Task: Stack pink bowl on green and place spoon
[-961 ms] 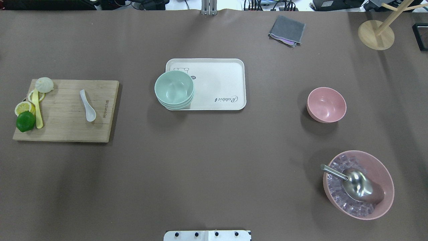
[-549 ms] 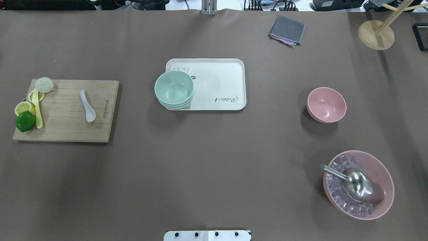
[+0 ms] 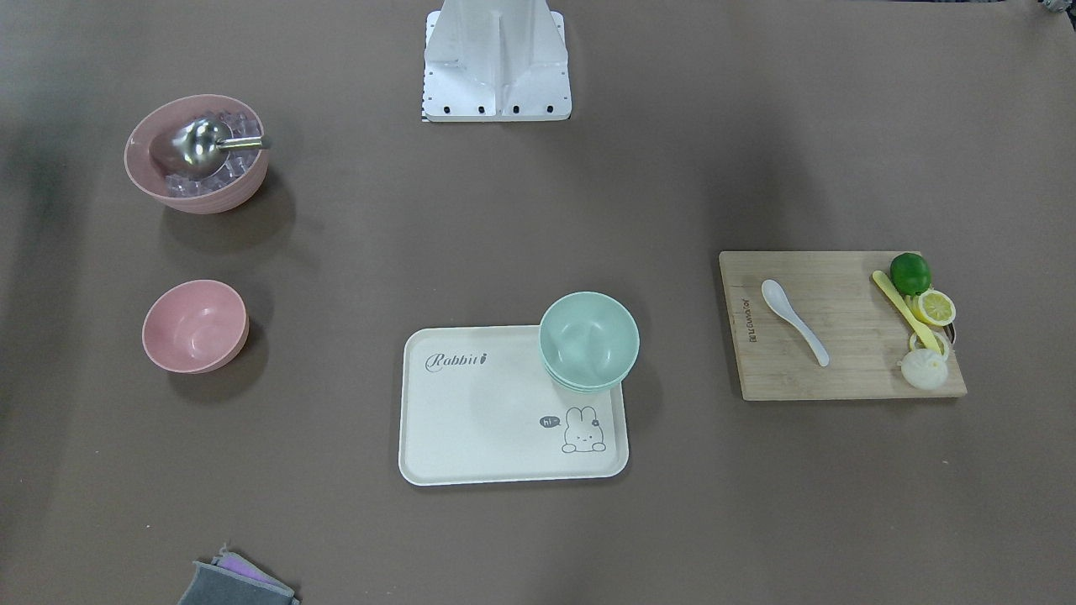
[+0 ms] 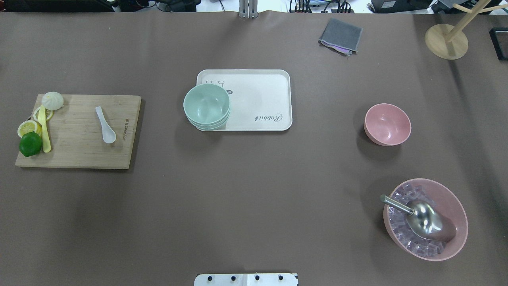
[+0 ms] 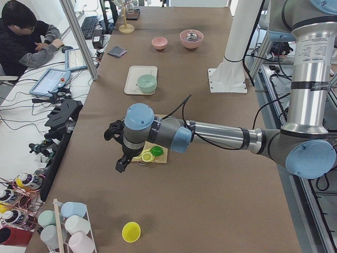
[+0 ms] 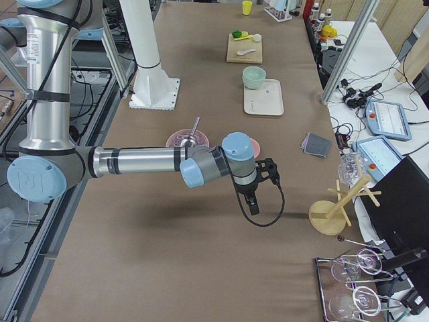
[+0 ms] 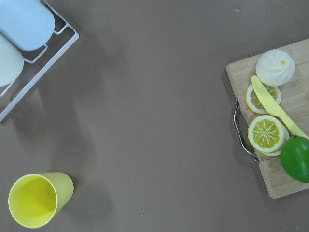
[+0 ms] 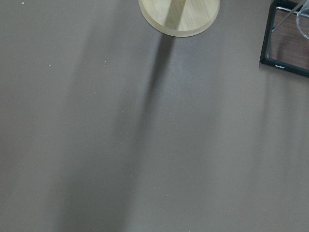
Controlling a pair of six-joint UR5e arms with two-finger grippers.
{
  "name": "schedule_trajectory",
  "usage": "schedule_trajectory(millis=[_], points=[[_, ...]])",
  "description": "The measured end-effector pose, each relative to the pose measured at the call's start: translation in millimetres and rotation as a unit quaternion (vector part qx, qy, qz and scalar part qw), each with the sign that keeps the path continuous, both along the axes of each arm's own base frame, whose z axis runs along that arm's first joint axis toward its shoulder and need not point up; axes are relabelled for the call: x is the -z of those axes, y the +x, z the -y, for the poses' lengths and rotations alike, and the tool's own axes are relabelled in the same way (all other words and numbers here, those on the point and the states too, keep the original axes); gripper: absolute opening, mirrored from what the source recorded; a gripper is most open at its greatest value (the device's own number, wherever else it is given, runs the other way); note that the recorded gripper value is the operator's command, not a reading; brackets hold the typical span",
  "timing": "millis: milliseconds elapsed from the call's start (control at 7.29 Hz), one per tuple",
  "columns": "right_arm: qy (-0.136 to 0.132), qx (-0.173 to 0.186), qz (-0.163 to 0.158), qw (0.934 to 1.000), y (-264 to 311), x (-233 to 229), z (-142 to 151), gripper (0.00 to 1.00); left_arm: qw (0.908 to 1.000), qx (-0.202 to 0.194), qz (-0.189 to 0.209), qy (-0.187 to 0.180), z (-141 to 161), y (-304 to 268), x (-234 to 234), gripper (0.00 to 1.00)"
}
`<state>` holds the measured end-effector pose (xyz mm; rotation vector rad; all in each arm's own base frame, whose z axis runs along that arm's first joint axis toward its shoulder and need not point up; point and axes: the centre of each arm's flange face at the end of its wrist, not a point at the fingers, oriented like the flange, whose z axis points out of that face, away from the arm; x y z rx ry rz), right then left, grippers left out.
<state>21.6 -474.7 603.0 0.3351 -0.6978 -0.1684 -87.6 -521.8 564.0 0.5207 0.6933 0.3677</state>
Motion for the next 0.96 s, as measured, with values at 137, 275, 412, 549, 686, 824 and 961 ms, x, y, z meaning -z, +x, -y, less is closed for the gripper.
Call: schedule_trajectory(millis=[137, 275, 412, 549, 686, 824, 961], points=[[0.000, 0.001, 0.000, 1.0000, 0.8, -17.7, -8.6, 1.00, 0.9999, 0.003, -0.004, 0.016, 13.6, 5.0, 4.3, 0.99], [0.005, 0.001, 0.001, 1.0000, 0.9, -32.4, -11.5, 1.00, 0.9997, -0.003, -0.006, 0.025, 20.9, 14.9, 7.0, 0.99], [0.016, -0.002, 0.007, 0.9998, -3.0, -34.4, -6.5, 1.00, 0.9991, -0.015, -0.008, 0.039, 26.5, 31.5, 11.1, 0.99], [0.010, -0.009, 0.019, 0.9997, -21.2, -26.4, 4.5, 1.00, 0.9981, -0.030, -0.011, 0.053, 32.0, 50.5, 18.1, 0.99], [-0.012, -0.017, 0.035, 0.9992, -53.5, -14.4, 16.6, 1.00, 0.9972, -0.042, -0.013, 0.060, 36.7, 68.1, 24.3, 0.99], [-0.044, -0.029, 0.054, 0.9972, -94.4, 1.2, 27.4, 1.00, 0.9966, -0.051, -0.015, 0.063, 39.5, 81.4, 28.2, 0.99], [-0.078, -0.045, 0.068, 0.9936, -136.9, 18.1, 34.2, 1.00, 0.9965, -0.054, -0.017, 0.062, 40.3, 88.1, 30.3, 0.99]])
